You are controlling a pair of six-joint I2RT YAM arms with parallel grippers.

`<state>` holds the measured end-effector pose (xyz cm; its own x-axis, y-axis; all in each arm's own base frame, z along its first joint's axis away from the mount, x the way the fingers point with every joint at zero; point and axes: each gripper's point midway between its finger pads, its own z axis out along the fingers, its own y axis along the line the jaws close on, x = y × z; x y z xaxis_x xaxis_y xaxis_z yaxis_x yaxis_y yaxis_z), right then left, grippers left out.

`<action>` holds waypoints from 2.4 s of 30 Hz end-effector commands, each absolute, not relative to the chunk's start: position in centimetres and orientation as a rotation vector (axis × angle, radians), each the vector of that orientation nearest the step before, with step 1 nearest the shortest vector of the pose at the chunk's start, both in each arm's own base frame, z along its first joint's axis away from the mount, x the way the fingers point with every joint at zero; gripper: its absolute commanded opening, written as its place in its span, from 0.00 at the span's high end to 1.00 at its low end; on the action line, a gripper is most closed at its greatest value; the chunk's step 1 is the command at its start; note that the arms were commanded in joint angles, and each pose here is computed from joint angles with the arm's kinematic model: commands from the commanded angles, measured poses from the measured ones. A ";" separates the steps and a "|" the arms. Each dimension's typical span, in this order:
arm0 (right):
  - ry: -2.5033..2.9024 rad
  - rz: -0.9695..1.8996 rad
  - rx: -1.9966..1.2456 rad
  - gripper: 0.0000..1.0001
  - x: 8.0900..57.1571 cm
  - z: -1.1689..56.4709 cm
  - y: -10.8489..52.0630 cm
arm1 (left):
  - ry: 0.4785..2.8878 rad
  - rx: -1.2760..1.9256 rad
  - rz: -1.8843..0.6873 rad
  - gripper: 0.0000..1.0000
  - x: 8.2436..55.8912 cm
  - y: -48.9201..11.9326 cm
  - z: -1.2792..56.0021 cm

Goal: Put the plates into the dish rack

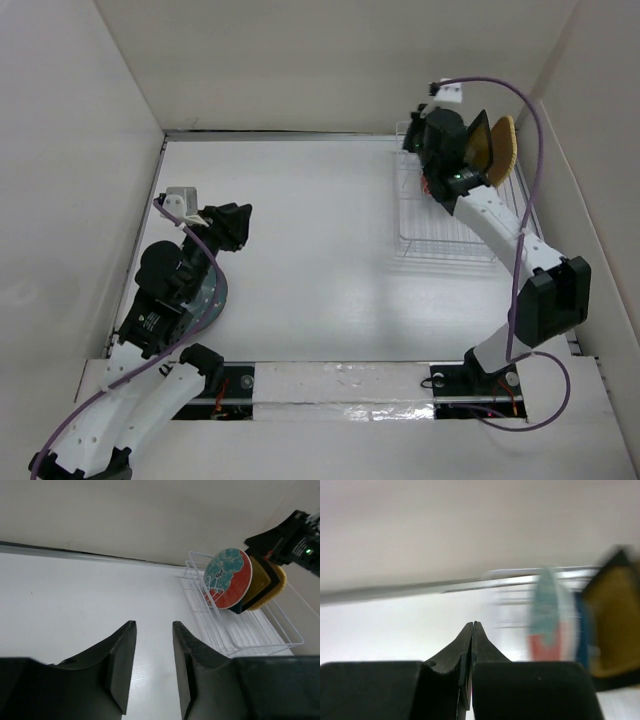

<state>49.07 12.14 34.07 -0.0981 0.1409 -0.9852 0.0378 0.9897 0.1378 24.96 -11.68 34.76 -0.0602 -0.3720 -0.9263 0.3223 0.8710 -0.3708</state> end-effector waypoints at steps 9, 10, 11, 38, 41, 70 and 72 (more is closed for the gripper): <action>1.786 0.937 -0.406 0.97 37.6 25.7 43.6 | 1.311 -0.127 -0.560 1.00 22.4 -8.6 39.6; 1.824 0.968 -0.439 0.90 36.8 23.5 45.4 | 1.306 -0.132 -0.551 1.00 22.2 -8.3 39.5; 1.832 1.020 -0.494 0.67 34.9 22.6 47.5 | 1.301 -0.141 -0.547 1.00 22.2 -8.1 39.4; 2.213 1.523 -0.678 0.34 23.4 5.5 63.8 | 1.307 -0.074 -0.598 0.66 21.9 -9.4 39.2; 2.230 1.581 -0.687 0.44 22.3 5.2 64.3 | 1.310 -0.075 -0.596 0.66 21.9 -9.4 39.2; 1.452 0.331 0.134 1.00 46.6 39.8 19.5 | 1.364 -0.058 -0.592 0.64 23.0 -10.3 37.8; 1.420 0.158 0.208 1.00 46.9 41.3 14.8 | 1.375 -0.049 -0.597 0.64 23.2 -10.6 37.6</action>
